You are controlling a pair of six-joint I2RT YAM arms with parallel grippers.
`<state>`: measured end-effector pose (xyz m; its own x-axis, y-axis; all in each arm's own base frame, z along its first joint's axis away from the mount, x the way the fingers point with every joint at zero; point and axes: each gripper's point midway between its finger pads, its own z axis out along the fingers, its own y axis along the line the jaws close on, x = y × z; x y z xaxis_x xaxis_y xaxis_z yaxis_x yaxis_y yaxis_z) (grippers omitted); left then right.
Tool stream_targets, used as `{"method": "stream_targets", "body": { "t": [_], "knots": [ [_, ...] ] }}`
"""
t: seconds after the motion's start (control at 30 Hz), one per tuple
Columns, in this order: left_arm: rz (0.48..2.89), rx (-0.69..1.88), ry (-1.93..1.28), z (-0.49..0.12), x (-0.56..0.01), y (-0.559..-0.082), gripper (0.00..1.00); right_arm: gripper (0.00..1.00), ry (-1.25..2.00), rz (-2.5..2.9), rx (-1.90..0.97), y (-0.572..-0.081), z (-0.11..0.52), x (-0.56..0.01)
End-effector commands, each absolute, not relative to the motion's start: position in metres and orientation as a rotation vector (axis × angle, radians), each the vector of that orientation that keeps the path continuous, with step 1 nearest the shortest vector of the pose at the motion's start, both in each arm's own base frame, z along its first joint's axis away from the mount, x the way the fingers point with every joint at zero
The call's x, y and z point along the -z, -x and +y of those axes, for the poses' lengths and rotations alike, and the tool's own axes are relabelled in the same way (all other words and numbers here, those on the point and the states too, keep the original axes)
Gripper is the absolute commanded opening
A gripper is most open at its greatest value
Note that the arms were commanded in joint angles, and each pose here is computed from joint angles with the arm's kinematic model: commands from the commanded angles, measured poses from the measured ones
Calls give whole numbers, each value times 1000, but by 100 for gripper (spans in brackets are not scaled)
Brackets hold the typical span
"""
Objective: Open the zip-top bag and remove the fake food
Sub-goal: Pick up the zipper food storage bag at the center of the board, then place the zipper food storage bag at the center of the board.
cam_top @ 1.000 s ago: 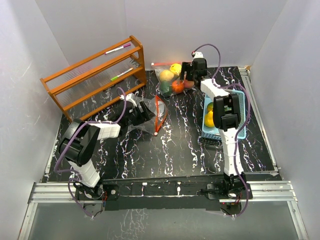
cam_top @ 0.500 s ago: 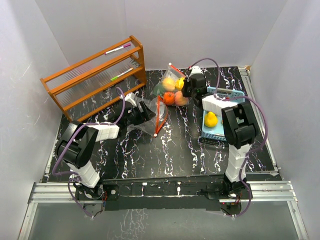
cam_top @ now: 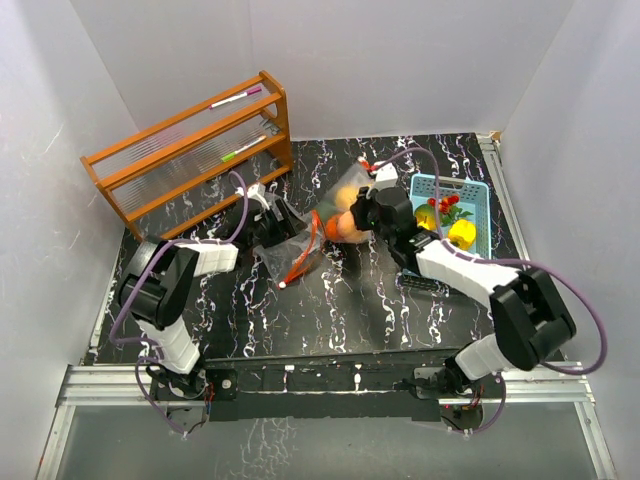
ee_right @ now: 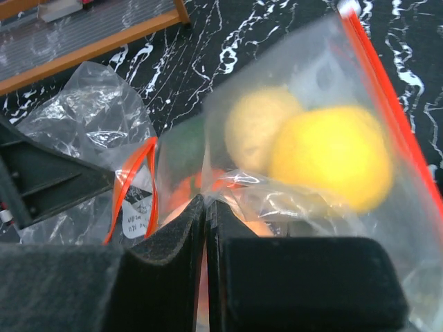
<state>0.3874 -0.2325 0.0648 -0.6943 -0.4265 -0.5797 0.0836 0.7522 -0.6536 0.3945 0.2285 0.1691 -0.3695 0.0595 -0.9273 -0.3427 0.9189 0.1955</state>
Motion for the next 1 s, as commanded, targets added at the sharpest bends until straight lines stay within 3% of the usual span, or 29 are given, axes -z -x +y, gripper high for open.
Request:
{"method": "stream_targets", "body": {
  "t": [0.0,0.17,0.37,0.6,0.67,0.77,0.83,0.97],
  "knots": [
    [2190,855,309,-225,-54,-404,77,7,103,1763,-447,-389,211,-229],
    [2125,896,302,-230,-69,-413,77,7,120,1734,-532,-369,217,-252],
    [1982,939,232,-232,-118,-416,78,7,125,1841,-534,-359,226,-198],
    [1938,911,168,-232,-148,-405,78,9,226,1915,-667,-338,265,-175],
    [1938,902,159,-230,-150,-403,78,23,256,1939,-695,-332,271,-171],
    [1947,900,155,-230,-148,-398,78,62,252,1917,-686,-329,267,-186],
    [1962,899,153,-230,-144,-396,78,79,231,1865,-651,-330,257,-205],
    [1980,891,137,-238,-142,-396,78,94,167,1850,-501,-338,229,-235]
  ]
}}
